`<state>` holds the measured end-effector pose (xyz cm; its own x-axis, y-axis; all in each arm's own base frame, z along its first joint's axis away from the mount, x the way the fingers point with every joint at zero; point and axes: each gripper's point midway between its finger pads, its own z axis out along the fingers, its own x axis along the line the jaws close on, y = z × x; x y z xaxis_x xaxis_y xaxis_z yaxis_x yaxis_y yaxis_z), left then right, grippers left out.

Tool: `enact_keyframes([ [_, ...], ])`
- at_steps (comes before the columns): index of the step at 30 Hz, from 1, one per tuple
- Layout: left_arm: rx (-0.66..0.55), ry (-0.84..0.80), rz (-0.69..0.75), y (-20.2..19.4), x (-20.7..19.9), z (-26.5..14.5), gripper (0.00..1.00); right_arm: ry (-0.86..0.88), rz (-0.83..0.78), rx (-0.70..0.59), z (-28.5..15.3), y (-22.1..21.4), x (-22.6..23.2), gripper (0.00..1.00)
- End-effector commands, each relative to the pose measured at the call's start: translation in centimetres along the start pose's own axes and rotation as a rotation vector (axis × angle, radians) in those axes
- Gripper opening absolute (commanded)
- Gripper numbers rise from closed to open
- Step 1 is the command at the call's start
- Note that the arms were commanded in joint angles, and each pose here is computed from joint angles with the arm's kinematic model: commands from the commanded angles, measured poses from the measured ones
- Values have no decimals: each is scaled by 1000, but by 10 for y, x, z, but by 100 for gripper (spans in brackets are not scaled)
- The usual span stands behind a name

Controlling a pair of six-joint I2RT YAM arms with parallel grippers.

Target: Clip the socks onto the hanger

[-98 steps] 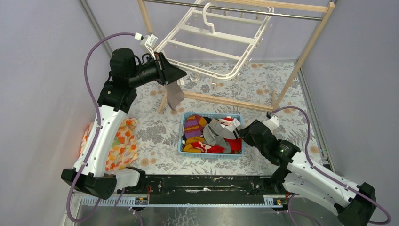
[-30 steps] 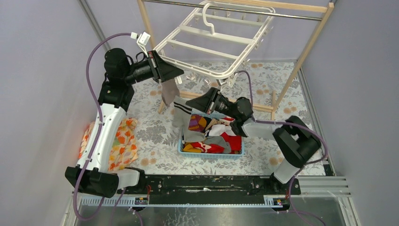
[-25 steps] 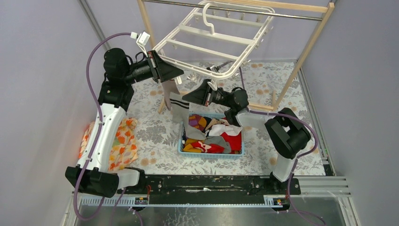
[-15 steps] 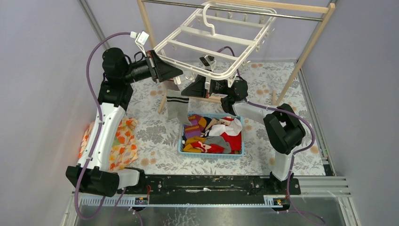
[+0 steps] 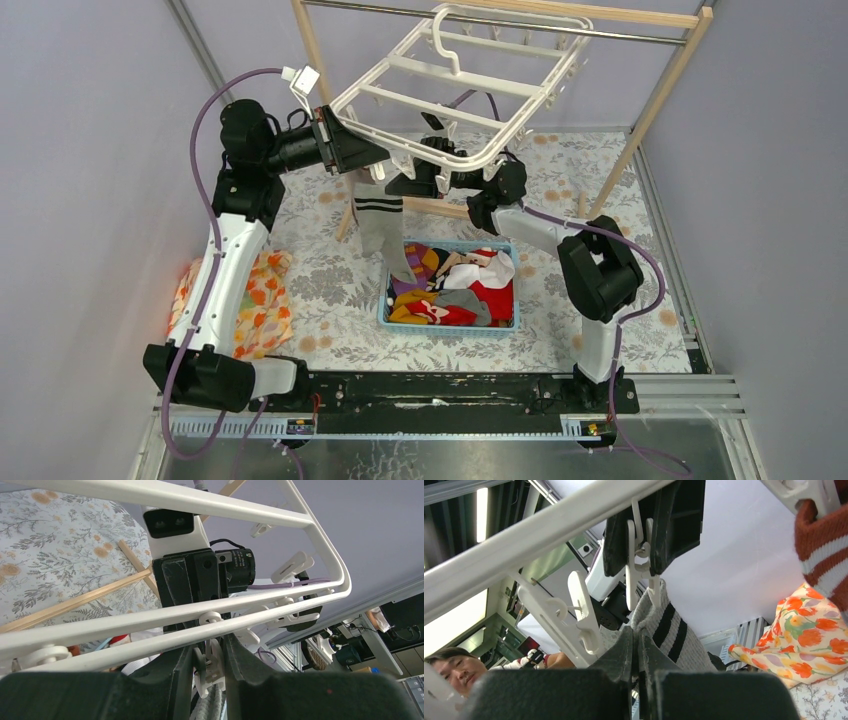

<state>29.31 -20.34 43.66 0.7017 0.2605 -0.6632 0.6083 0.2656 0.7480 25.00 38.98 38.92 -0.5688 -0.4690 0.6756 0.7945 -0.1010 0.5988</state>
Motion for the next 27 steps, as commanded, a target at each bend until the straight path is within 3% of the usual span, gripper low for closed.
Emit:
enact_keyframes([
  [1, 67, -89, 16, -11, -15, -3, 2, 103, -157, 12, 2, 8, 31, 0],
  [27, 78, -110, 22, -12, -20, -4, 2, 113, -209, -37, 1, 22, 42, 0],
])
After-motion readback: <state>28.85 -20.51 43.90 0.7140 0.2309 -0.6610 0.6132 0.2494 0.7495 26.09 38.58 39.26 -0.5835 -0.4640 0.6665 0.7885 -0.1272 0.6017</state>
